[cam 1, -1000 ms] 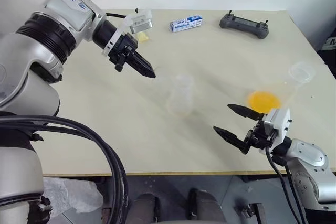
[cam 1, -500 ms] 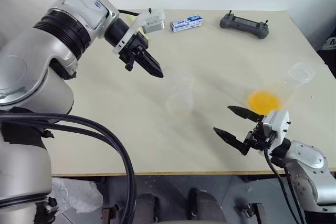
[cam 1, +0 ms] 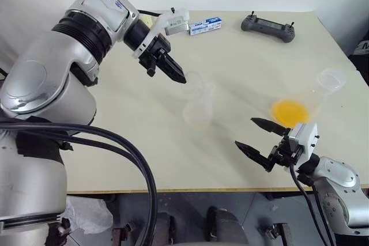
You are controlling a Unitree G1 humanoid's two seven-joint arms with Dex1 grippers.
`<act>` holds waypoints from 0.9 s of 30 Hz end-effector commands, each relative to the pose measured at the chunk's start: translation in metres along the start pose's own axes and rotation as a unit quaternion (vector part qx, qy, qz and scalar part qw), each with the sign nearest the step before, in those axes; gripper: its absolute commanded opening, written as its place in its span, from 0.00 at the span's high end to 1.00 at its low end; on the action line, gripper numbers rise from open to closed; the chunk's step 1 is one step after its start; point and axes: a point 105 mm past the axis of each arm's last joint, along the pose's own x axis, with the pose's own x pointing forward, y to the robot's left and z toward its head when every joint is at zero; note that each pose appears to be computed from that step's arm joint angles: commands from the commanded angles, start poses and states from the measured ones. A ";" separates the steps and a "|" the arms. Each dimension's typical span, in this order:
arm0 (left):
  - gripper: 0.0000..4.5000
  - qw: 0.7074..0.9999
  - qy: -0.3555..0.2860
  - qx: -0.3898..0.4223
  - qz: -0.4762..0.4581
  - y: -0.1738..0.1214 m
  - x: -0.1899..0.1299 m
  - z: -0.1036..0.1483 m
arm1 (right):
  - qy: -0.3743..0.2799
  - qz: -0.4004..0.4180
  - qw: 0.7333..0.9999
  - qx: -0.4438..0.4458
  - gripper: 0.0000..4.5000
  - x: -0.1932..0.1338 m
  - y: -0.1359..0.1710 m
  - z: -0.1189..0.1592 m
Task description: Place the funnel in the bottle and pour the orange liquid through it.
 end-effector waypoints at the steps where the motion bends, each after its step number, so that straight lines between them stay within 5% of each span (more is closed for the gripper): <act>1: 1.00 0.999 -0.016 0.018 -0.040 -0.017 -0.010 0.020 | -0.015 0.004 1.000 -0.016 0.00 0.001 0.004 0.009; 8: 1.00 0.998 -0.033 0.017 -0.045 -0.018 -0.008 0.028 | -0.015 0.004 1.000 -0.015 0.00 0.002 0.005 0.009; 11: 0.86 0.998 -0.042 0.018 -0.048 -0.019 -0.007 0.031 | -0.014 0.003 1.000 -0.015 0.00 0.002 0.005 0.008; 23: 0.01 0.997 -0.057 0.017 -0.042 -0.016 -0.006 0.033 | -0.013 0.001 1.000 -0.015 0.00 0.002 0.004 0.009; 27: 0.01 0.997 -0.065 0.015 -0.041 -0.015 -0.005 0.034 | -0.013 0.001 1.000 -0.014 0.00 0.003 0.004 0.009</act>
